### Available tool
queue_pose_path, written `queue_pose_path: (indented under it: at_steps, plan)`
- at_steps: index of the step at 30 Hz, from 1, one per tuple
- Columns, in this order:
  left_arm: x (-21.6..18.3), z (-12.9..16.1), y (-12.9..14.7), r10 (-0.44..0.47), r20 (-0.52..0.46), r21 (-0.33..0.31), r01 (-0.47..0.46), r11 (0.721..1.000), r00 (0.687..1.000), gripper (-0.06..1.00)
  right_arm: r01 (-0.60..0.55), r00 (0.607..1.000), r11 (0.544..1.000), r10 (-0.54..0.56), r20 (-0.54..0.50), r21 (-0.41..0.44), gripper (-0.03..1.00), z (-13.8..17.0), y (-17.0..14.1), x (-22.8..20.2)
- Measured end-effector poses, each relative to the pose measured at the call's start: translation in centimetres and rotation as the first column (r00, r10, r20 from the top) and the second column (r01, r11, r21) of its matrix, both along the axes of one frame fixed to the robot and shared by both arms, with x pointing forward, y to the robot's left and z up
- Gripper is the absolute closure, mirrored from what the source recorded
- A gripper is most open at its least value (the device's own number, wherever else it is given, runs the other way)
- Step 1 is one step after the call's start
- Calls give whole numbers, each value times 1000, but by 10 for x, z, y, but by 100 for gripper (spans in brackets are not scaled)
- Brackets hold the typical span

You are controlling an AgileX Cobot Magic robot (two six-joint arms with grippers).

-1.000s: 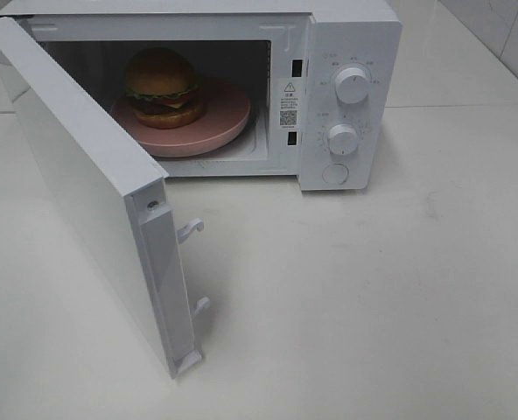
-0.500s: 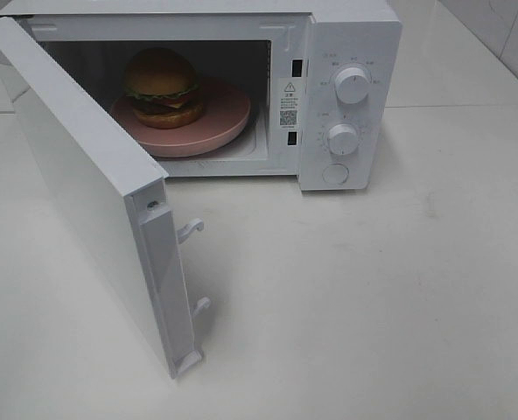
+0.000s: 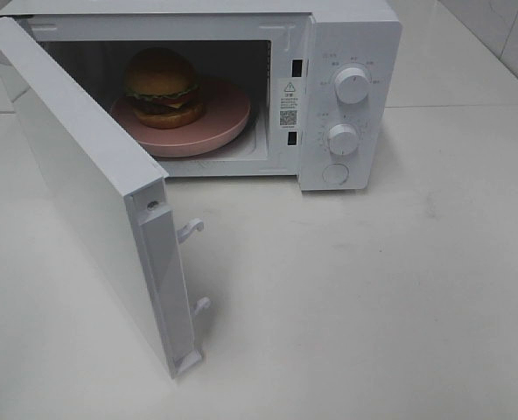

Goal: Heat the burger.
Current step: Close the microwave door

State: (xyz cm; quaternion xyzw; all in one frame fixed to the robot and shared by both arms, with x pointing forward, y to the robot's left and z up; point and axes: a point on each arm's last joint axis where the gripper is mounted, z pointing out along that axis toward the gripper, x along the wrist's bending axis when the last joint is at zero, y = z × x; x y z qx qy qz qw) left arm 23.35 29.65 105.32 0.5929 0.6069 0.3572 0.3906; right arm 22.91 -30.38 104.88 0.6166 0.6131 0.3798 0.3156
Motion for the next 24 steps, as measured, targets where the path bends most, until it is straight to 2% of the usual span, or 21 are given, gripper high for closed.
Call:
queue_pose_path:
  at_steps: [24]
  plan:
    - [0, 0, 0, 0, 0, 0, 0, 1000, 1000, 17, 0, 1000, 1000, 0, 1, 0, 25, 0, 0, 0]
